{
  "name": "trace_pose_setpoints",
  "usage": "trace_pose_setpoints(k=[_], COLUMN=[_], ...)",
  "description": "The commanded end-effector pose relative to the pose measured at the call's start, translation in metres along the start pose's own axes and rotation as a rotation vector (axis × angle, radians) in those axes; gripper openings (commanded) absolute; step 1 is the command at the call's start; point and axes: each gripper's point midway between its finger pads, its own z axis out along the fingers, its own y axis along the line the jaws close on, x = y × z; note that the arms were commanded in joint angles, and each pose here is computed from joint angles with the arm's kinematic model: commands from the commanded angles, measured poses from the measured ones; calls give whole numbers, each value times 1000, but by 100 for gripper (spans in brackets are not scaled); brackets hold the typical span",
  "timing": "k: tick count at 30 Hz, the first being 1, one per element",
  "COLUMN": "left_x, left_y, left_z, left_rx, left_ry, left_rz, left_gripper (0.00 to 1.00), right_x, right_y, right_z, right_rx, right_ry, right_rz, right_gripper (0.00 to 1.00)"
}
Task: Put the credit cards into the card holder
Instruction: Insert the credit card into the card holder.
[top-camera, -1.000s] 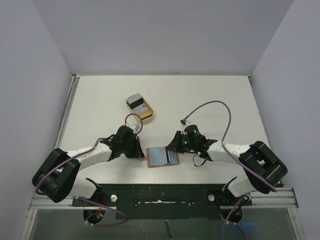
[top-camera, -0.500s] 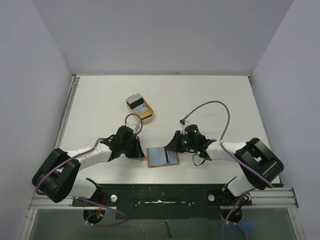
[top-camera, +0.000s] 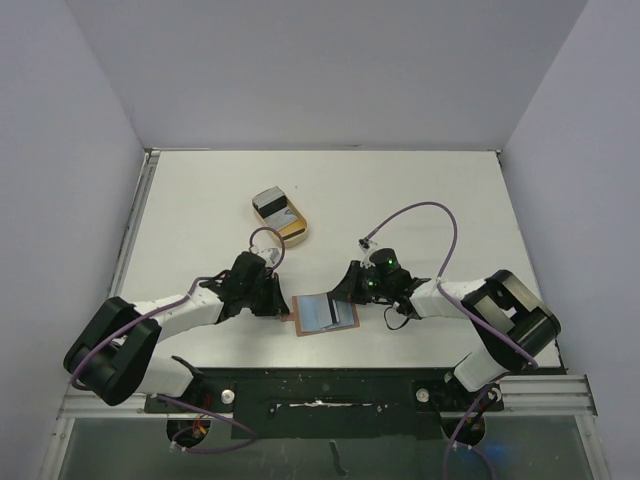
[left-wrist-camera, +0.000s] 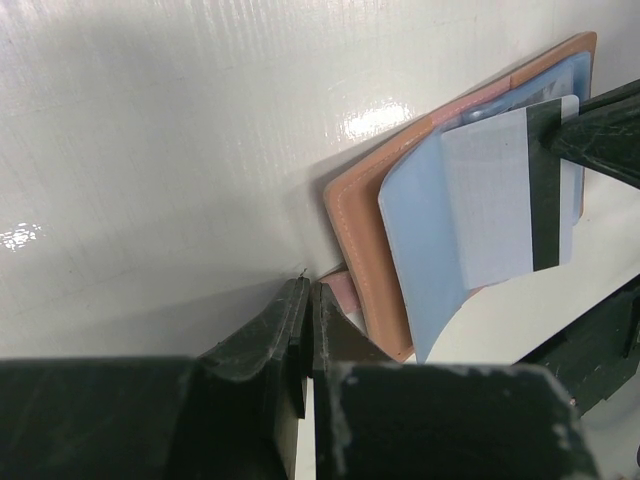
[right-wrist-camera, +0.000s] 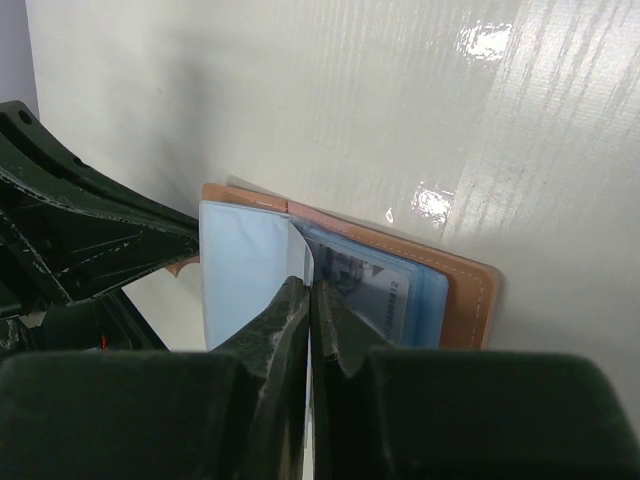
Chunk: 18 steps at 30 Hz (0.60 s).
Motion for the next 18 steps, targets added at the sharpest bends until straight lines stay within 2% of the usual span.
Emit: trace_pose_setpoints(k=[1, 14, 15, 18], left_x=[0, 1, 0, -12], left_y=[1, 4, 5, 1], left_z=[1, 2, 1, -5], left_rx=[-2, -17, -27, -43], left_ry=[-21, -25, -29, -54], left_rz=[2, -37, -40, -39], left_gripper=[0, 0, 1, 17], right_x=[-1, 4, 4, 4], right_y=[1, 1, 1, 1], right_z=[3, 1, 1, 1], right_rx=[-22, -54, -54, -53], right_ry=[-9, -27, -27, -27], right_rz=[-25, 3, 3, 0], right_gripper=[0, 1, 1, 1])
